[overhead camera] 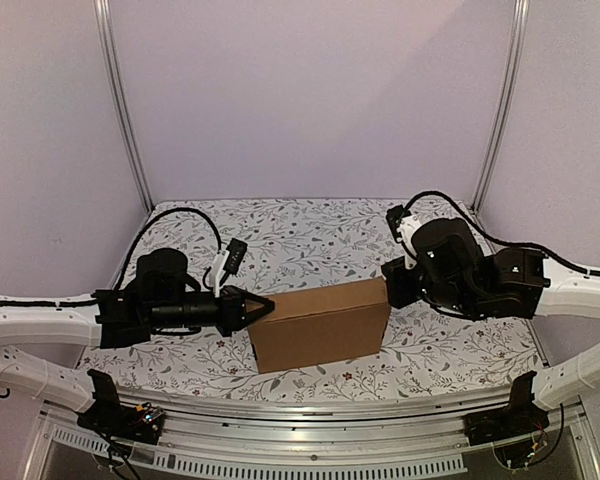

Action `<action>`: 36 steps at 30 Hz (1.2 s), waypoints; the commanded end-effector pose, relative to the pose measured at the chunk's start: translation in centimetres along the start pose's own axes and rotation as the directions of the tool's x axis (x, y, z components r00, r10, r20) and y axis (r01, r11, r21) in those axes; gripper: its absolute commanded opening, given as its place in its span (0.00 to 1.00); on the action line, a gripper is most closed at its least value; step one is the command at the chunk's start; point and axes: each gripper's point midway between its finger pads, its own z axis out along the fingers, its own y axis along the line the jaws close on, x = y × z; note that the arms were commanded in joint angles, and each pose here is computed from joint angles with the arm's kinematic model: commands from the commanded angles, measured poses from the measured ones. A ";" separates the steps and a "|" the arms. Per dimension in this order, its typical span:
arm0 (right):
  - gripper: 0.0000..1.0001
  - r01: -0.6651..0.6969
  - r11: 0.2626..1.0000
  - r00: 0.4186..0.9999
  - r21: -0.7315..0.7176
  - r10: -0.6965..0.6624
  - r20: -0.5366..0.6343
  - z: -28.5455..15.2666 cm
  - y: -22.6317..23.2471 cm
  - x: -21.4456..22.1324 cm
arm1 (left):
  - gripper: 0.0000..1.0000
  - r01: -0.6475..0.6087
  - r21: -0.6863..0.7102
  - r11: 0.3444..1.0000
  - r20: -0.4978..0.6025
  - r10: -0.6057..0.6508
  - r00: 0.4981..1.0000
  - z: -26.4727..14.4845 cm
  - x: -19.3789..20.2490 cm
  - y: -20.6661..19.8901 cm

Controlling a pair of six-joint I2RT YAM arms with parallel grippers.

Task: Fold the paper box

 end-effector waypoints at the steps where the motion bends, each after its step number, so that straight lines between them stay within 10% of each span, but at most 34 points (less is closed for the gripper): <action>1: 0.00 0.093 0.994 0.995 0.054 -0.095 0.035 -0.6 -0.5 -2.4 | 0.00 0.027 -0.120 0.992 -0.170 -0.048 0.984 0.0 5.1 3.5; 13: 0.00 0.074 0.996 0.983 0.055 -0.064 -0.172 4.6 -0.9 6.7 | 0.00 0.030 -0.122 0.992 -0.174 -0.051 0.983 0.1 5.2 3.5; 28: 0.00 0.108 0.993 0.994 -0.052 -0.107 0.012 -0.5 1.1 -2.9 | 0.00 -0.012 -0.162 0.987 -0.126 -0.009 0.992 -0.3 0.3 2.0; 36: 0.00 0.147 0.924 0.986 -0.352 -0.165 -0.020 -2.4 5.6 -1.4 | 0.00 -0.073 -0.259 0.963 -0.087 0.052 0.995 -1.3 -5.7 0.8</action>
